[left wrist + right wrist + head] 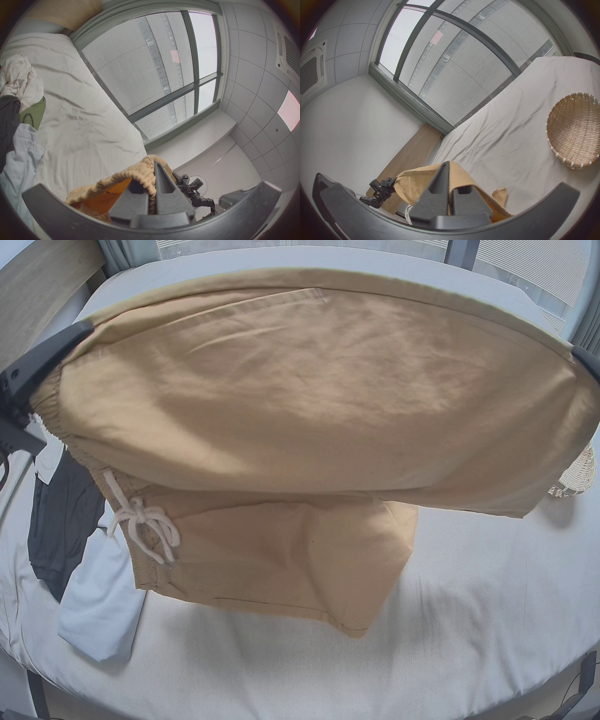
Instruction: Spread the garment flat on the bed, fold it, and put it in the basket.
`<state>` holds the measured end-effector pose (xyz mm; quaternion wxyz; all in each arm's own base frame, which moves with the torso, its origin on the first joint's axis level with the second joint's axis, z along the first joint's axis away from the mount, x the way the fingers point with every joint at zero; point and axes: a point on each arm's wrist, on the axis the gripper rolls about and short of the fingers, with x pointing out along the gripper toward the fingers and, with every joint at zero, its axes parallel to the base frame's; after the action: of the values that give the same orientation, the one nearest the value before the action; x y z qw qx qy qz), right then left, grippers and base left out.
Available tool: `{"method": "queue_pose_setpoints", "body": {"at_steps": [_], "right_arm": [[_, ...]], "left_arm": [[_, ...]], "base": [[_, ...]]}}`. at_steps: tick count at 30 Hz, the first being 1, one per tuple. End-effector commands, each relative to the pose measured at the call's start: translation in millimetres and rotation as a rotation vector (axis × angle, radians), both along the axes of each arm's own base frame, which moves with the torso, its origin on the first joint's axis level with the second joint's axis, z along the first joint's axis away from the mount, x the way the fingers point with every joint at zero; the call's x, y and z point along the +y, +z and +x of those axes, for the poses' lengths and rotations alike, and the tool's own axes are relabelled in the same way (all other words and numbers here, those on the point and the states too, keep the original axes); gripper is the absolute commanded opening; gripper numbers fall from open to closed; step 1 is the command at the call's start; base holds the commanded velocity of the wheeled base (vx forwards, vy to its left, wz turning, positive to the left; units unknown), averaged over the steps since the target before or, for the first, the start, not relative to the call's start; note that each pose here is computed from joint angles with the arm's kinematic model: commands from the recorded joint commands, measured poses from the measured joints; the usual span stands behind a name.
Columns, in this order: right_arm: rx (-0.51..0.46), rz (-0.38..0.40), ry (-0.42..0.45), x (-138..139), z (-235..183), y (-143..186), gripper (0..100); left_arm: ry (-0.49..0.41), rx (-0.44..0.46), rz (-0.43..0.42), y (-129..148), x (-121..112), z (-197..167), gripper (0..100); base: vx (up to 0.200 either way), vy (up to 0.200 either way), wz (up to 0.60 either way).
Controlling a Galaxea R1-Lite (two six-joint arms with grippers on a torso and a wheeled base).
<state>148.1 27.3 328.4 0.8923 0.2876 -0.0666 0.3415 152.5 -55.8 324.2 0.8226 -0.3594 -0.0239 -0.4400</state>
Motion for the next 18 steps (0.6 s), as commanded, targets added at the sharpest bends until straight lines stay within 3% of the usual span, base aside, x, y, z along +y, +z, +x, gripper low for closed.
{"method": "queue_pose_setpoints", "body": {"at_steps": [1,9,18], "right_arm": [[0.076,-0.006,-0.012,2.9,50.2,-17.6,0],[0.063,0.002,-0.024,6.3,106.3,-18.0,0],[0.079,0.001,-0.03,9.4,162.9,-22.4,0]], "left_arm": [[0.034,0.036,-0.001,3.2,-10.4,42.4,0],[0.042,0.023,-0.01,14.7,-26.1,98.7,0],[0.066,0.021,-0.024,5.4,-42.6,161.1,0]], "base": [[0.0,0.0,0.0],[0.0,0.0,0.0],[0.0,0.0,0.0]]}}
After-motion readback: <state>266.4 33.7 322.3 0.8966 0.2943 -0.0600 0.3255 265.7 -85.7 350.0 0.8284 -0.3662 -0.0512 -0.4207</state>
